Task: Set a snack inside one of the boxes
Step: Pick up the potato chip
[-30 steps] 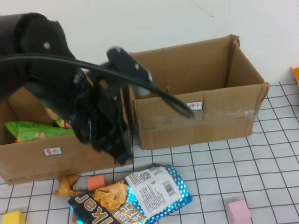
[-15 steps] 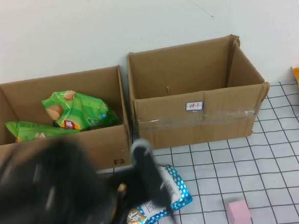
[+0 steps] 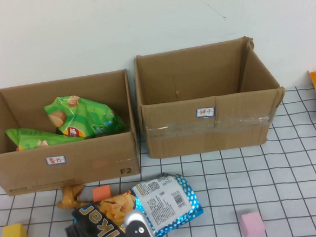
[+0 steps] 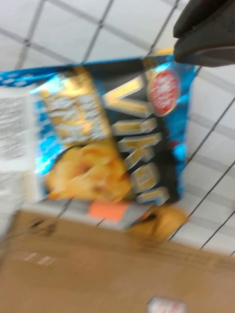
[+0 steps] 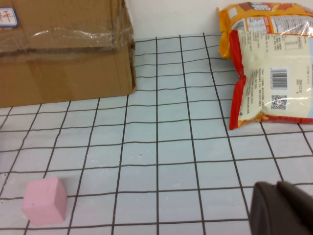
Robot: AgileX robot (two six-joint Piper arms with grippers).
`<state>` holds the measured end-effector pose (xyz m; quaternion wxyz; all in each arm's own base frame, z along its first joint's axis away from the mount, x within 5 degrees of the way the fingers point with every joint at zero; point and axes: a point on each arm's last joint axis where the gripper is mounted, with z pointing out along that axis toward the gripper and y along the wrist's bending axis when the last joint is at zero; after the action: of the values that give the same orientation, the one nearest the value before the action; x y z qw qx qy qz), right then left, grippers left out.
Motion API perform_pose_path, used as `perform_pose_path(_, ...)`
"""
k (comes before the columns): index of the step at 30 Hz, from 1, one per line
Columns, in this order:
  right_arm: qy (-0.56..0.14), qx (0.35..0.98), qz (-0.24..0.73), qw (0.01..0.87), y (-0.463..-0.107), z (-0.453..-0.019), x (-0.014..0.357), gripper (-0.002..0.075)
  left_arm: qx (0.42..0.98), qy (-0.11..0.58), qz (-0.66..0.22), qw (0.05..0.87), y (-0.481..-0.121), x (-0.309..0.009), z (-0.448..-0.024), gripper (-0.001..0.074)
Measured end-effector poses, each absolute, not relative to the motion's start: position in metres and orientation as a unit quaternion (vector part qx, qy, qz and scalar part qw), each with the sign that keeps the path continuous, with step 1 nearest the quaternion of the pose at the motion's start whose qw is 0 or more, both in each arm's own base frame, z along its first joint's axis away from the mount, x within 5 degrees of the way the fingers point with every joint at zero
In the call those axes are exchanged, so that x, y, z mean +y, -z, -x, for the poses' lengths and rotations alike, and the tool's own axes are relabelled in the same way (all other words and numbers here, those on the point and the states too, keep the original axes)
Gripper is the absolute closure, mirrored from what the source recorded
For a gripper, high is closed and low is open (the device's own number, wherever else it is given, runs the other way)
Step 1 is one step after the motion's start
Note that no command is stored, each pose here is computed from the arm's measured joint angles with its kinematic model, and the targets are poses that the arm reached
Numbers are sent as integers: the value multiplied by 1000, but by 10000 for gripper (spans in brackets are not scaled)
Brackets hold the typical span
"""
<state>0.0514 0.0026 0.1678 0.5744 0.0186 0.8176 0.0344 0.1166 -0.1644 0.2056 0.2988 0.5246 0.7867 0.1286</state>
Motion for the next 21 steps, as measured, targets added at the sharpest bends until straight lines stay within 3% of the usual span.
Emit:
perform_pose_path(7, -34, 818, -19, 574, -168, -51, 3, 727, 746, -159, -559, 325, -195, -173, -119, 732)
perform_pose_path(9, -34, 818, -19, 574, -168, -51, 3, 727, 742, -168, -569, 311, -189, -175, -119, 694)
perform_pose_path(12, -34, 818, -19, 574, -168, -51, 3, 727, 750, -172, -572, 283, -178, -178, -119, 534)
perform_pose_path(16, -34, 818, -19, 574, -168, -51, 3, 727, 770, -177, -555, 259, -174, -190, -122, 177)
perform_pose_path(18, -34, 818, -19, 574, -168, -51, 3, 727, 772, -182, -553, 254, -173, -198, -125, 104)
perform_pose_path(21, -34, 818, -19, 574, -168, -51, 3, 727, 768, -194, -559, 244, -165, -210, -130, 60)
